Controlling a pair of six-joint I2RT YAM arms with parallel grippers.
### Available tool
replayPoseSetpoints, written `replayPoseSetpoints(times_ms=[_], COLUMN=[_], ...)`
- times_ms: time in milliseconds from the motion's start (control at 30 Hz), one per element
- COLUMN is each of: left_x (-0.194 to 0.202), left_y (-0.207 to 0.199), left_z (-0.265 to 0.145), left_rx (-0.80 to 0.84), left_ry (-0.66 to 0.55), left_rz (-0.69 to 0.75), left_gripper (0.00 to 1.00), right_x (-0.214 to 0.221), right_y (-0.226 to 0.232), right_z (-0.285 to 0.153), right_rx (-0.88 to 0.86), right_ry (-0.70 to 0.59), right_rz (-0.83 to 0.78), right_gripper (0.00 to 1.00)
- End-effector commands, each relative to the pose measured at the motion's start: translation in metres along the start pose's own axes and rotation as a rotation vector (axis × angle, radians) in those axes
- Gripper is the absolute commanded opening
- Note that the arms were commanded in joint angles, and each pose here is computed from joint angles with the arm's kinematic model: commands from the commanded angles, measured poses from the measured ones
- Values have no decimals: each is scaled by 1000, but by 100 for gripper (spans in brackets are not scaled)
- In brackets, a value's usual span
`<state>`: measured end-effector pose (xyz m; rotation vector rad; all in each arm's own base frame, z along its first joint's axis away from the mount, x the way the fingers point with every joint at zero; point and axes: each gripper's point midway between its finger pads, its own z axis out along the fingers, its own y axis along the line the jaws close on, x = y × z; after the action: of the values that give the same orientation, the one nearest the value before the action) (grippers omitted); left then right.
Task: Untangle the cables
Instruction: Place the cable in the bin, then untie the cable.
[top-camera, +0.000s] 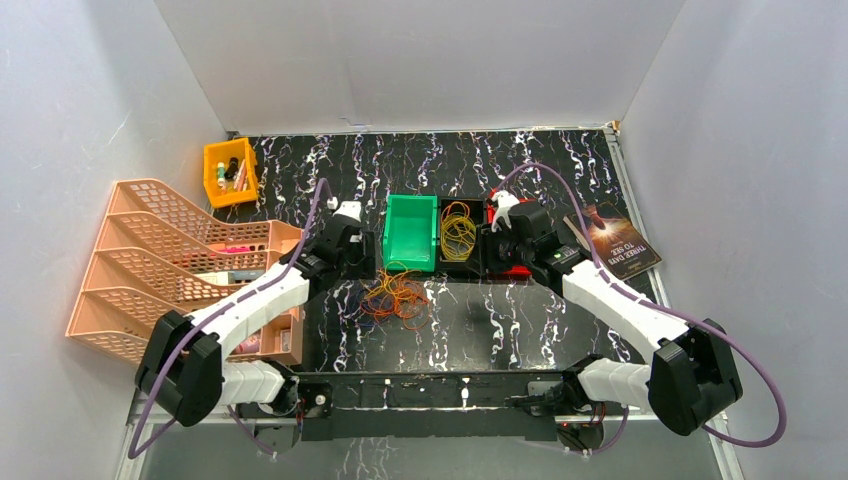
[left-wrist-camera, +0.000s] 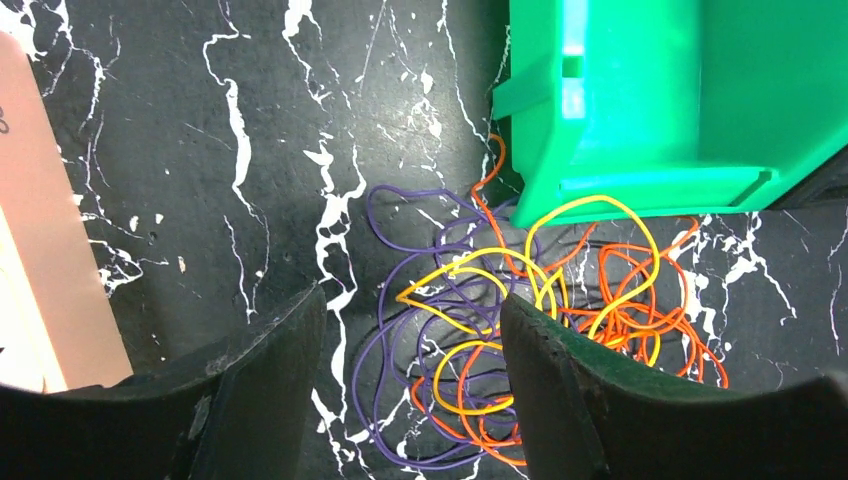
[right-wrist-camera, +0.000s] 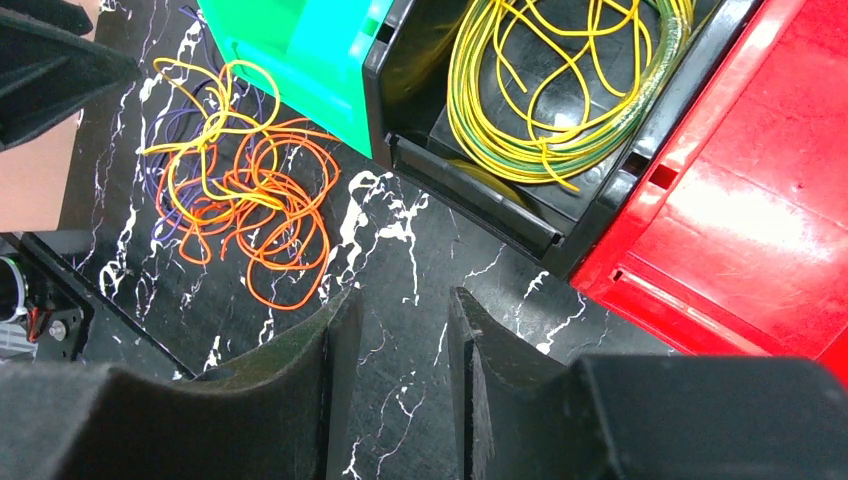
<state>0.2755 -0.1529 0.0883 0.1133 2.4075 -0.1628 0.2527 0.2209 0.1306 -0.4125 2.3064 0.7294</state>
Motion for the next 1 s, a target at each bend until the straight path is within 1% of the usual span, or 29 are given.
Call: replayPoseSetpoints(times_ms=[0, 267, 500, 633, 667, 767, 800, 967], left_x=[-1, 26, 31, 32, 32, 31, 29, 14], left_y=[1, -2, 10, 12, 12, 11, 11, 3], left_z=[5, 39, 49, 53, 53, 53, 52, 37], left_rx=[16, 17, -38, -44, -44, -37, -37, 3], left_ry=[11, 90, 107, 110, 108, 101, 98, 86], left_rz=[12, -6, 24, 29, 27, 29, 29, 38], left_gripper=[61, 54, 42, 30, 23, 7, 0, 0], right_x=[-9, -8, -5, -3, -4, -5, -5, -13], right_y=[6, 4, 4, 4, 4, 5, 5, 6], right_z=[-1, -4, -3, -2, -2, -2, -3, -9], right_rx=[-26, -17, -18, -21, -21, -22, -22, -21], right_ry=[-41, -28, -26, -23, -22, -25, -28, -76], right_rz=[-7, -17, -8, 1, 1, 1, 0, -14], right_gripper=[44, 44, 44, 44, 44, 44, 44, 45])
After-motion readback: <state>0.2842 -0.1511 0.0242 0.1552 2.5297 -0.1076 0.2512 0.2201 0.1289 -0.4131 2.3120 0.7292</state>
